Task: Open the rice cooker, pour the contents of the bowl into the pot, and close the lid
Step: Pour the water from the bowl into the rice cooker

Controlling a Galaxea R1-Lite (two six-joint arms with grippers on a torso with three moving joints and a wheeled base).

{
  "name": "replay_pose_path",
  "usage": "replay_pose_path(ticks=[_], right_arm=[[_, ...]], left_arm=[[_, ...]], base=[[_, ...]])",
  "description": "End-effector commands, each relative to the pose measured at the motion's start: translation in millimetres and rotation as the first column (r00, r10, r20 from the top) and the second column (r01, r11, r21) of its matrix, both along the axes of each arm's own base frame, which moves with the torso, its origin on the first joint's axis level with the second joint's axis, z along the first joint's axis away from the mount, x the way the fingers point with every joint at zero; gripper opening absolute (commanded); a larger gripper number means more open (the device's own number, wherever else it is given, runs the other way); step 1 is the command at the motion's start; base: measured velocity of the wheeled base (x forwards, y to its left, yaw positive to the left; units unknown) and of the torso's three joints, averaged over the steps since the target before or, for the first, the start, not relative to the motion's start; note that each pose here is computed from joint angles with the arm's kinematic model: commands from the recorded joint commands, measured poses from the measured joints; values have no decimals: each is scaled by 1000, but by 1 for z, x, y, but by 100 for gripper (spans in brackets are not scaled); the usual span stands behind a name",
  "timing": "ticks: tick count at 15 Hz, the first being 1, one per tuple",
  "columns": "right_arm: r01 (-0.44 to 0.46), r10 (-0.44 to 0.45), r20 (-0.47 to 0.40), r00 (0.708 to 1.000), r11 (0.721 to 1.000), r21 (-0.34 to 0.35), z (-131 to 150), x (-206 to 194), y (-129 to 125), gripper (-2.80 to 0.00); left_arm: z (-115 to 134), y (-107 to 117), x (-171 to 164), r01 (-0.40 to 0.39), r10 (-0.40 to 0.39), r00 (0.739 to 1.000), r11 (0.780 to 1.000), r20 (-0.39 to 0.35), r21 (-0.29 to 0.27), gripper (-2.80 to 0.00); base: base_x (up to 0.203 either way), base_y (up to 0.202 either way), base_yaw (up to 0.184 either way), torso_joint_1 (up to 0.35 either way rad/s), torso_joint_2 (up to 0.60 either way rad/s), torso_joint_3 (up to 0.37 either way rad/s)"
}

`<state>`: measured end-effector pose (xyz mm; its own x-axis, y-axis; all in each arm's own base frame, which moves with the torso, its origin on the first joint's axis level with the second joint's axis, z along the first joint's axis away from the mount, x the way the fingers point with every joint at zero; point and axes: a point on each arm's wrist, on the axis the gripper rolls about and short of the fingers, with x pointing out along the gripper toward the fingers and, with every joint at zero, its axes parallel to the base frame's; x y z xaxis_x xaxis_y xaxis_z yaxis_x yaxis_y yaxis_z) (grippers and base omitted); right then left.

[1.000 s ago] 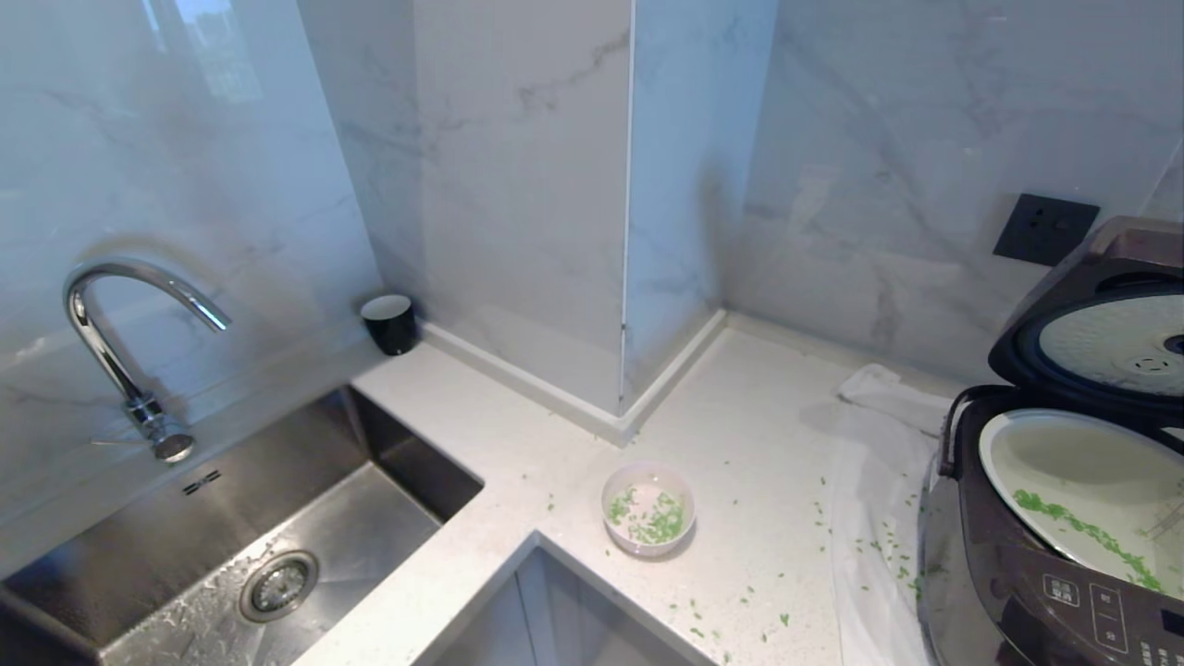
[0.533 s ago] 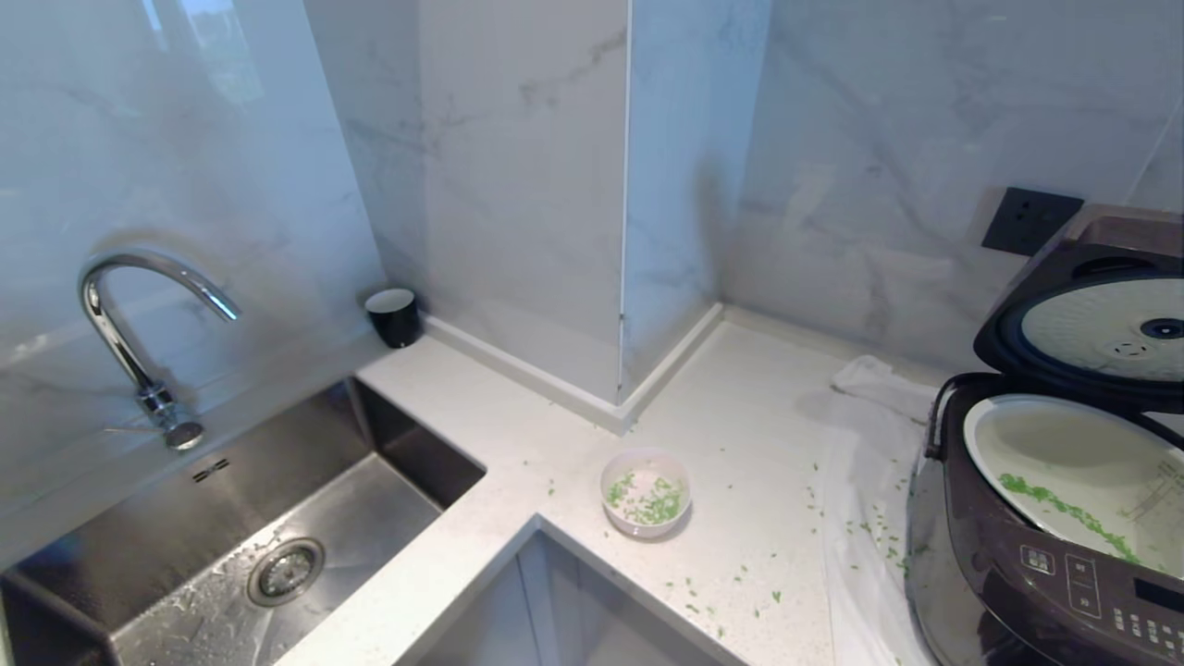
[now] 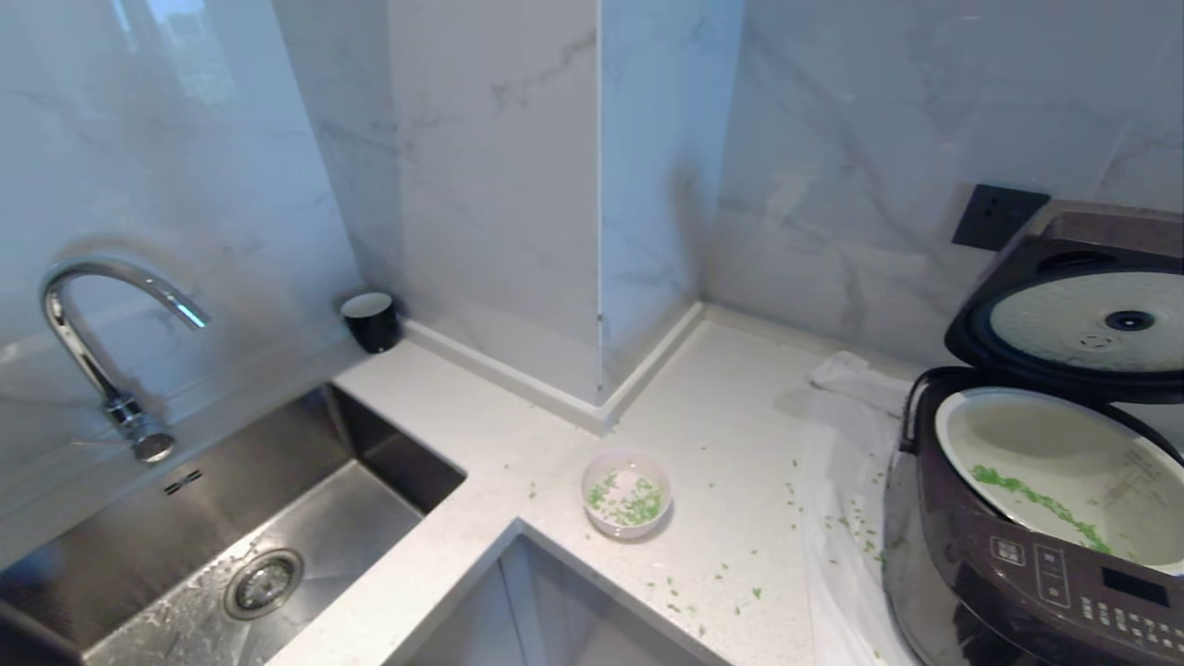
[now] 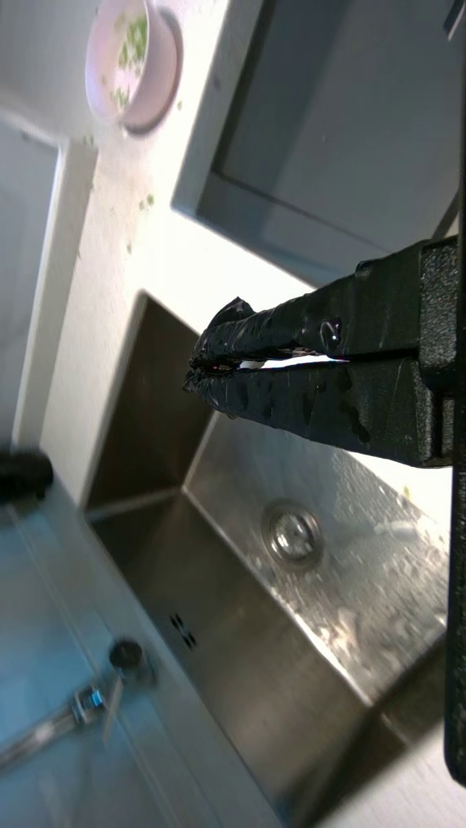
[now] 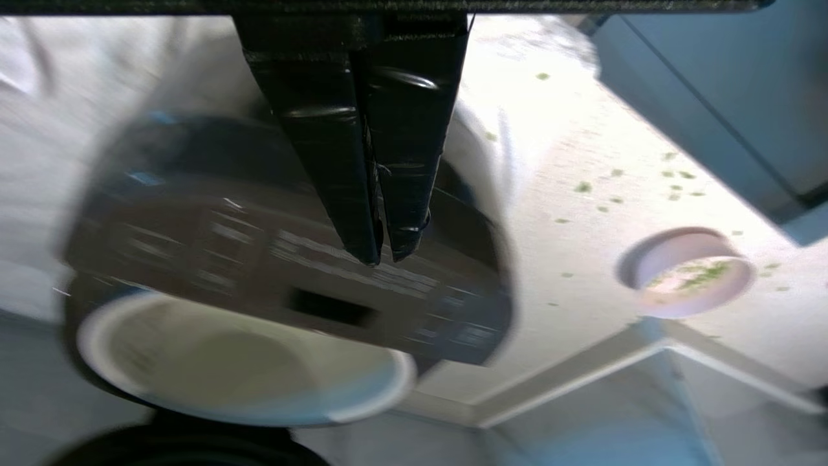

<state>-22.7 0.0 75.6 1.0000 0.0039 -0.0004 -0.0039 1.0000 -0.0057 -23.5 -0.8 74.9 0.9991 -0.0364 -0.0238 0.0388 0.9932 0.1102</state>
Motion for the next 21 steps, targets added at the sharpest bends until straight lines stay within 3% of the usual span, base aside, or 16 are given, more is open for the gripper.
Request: replay_pose_path(ticks=[1, 12, 21], right_arm=[[-1, 1, 0, 1000, 1000, -1, 0, 0, 0, -280], [-1, 1, 0, 1000, 1000, 0, 0, 0, 0, -280], [-1, 1, 0, 1000, 1000, -2, 0, 0, 0, -280]], left_arm=[[0, 0, 0, 0, 0, 1000, 1000, -4, 2, -280], [0, 0, 0, 0, 0, 1000, 1000, -2, 1, -280], [0, 0, 0, -1, 1, 1000, 1000, -5, 2, -280]], base=[[5, 6, -152, 4, 4, 5], [3, 7, -171, 2, 4, 1], [15, 0, -10, -2, 0, 1]])
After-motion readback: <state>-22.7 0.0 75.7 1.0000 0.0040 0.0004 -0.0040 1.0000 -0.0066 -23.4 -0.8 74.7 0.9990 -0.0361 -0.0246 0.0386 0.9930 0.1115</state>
